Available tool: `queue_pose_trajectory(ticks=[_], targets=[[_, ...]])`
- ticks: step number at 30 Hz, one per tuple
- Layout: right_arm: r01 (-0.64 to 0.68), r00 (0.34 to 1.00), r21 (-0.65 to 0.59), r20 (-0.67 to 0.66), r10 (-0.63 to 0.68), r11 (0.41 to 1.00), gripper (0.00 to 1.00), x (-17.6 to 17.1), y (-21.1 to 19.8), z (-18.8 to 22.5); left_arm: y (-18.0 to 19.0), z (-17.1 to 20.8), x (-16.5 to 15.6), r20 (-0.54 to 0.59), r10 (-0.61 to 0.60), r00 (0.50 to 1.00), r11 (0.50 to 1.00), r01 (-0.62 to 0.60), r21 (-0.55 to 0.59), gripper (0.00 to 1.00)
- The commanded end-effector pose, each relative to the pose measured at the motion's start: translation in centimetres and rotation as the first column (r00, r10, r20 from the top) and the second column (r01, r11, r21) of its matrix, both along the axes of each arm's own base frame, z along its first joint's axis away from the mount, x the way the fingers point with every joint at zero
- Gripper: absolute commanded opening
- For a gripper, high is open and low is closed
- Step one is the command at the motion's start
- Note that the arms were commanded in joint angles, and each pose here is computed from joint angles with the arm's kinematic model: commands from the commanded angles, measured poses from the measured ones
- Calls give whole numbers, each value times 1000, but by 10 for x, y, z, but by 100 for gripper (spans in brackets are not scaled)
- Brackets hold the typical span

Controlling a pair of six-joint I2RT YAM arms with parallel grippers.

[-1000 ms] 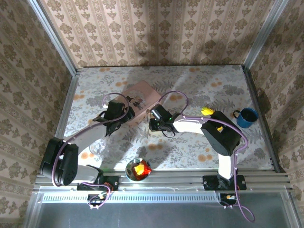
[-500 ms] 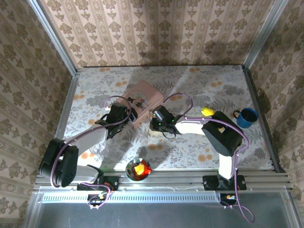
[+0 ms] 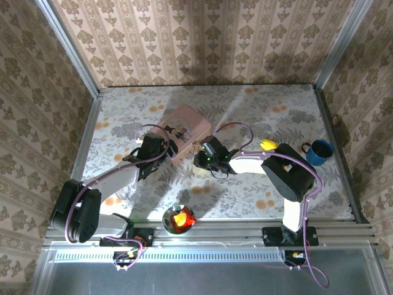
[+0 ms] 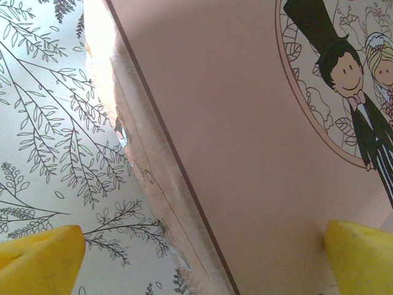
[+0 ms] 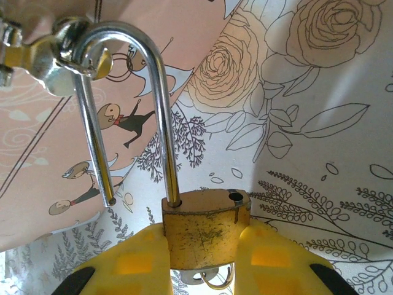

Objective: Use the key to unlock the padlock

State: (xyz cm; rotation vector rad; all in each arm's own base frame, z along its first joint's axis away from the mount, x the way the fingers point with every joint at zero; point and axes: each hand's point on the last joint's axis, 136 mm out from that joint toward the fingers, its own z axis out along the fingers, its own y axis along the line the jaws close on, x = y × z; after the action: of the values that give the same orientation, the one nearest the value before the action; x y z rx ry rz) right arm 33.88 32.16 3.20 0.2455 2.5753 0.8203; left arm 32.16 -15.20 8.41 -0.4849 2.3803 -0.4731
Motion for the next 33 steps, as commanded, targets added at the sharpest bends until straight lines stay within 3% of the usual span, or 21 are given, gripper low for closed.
queue_pose_trajectory(ticks=[1,33], targets=[[24,1000,77,-10,-23,997,0,5,7,-3,6,-28,-29,-122,-30,992,998,36,48,100],[101,992,250,54,-118,963,0,24,12,18,6,-33,-29,-123,-43,991,998,49,44,100]])
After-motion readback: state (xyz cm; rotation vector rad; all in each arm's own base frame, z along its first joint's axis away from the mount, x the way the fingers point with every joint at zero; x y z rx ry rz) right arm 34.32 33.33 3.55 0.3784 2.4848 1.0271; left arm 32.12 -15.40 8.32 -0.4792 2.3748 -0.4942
